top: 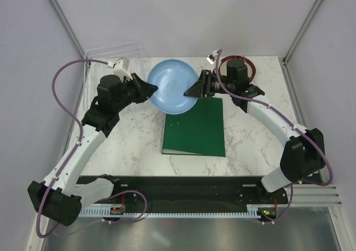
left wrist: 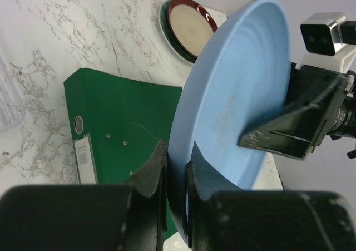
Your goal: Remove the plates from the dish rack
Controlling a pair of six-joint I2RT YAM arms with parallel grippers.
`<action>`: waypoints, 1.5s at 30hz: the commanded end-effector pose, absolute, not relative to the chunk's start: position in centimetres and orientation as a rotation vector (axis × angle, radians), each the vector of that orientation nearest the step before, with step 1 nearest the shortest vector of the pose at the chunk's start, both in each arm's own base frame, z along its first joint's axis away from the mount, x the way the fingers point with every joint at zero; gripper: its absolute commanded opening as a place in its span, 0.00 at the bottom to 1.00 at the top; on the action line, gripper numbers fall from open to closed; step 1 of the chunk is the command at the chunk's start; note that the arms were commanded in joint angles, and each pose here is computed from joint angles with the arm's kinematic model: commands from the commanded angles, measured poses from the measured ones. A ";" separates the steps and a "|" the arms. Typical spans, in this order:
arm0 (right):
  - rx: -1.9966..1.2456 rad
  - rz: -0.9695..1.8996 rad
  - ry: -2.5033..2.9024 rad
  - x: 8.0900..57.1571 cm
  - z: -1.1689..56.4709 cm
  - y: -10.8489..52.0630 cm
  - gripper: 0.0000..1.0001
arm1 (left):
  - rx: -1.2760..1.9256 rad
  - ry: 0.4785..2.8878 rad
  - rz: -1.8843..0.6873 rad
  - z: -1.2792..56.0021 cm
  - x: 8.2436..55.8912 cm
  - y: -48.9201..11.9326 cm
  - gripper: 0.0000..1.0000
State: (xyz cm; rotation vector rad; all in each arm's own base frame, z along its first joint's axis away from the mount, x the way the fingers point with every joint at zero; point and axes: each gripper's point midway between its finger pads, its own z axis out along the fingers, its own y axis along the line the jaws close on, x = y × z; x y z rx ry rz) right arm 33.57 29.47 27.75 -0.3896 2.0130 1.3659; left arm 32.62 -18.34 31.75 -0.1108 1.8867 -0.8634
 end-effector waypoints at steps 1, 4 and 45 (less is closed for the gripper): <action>-0.424 1.374 1.936 34.8 29.8 30.4 0.25 | -0.093 1.833 -0.968 33.1 32.1 -20.2 0.02; -0.431 1.309 1.920 35.8 30.3 30.2 0.00 | -0.111 1.846 -0.928 32.2 32.1 -19.6 0.02; 0.449 0.695 2.198 61.1 11.8 1.2 0.38 | -0.218 1.821 -0.288 28.9 30.0 -8.5 0.77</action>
